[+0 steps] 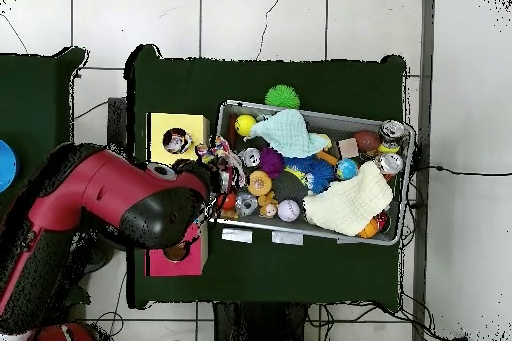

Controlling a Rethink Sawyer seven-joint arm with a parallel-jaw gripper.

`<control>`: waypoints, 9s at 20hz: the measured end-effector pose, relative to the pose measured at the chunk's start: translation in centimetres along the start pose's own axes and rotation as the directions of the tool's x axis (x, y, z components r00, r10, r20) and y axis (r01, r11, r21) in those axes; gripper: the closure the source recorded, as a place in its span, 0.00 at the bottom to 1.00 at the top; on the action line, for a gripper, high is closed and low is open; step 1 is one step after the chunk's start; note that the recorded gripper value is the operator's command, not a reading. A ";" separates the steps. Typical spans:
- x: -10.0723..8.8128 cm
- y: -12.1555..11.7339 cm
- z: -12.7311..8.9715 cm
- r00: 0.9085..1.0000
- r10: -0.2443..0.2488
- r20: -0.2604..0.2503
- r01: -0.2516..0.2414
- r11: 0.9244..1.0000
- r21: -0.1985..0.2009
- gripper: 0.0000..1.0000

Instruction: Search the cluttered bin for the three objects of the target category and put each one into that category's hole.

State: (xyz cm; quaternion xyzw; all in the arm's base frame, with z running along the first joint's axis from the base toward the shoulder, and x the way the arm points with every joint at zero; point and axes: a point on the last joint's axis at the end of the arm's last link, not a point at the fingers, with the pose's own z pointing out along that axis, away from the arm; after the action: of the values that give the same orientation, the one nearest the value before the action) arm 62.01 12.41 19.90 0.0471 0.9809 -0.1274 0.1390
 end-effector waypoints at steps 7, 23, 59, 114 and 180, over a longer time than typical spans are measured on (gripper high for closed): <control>0.7 0.0 -2.5 1.000 0.001 -0.026 -0.002 1.000 -0.011 1.00; 0.5 3.0 -5.0 0.999 -0.038 -0.014 0.037 0.994 -0.100 1.00; 2.9 6.6 3.0 0.994 -0.083 -0.073 0.071 0.987 -0.147 1.00; -2.1 10.4 6.4 0.983 -0.175 0.062 0.181 0.977 -0.109 1.00; -1.7 2.9 9.2 0.929 -0.110 0.352 0.057 0.986 0.157 1.00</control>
State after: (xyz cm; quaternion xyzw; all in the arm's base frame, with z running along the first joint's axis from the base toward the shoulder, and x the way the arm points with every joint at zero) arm 66.36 12.74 11.17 -0.0090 0.9282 -0.2101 0.3069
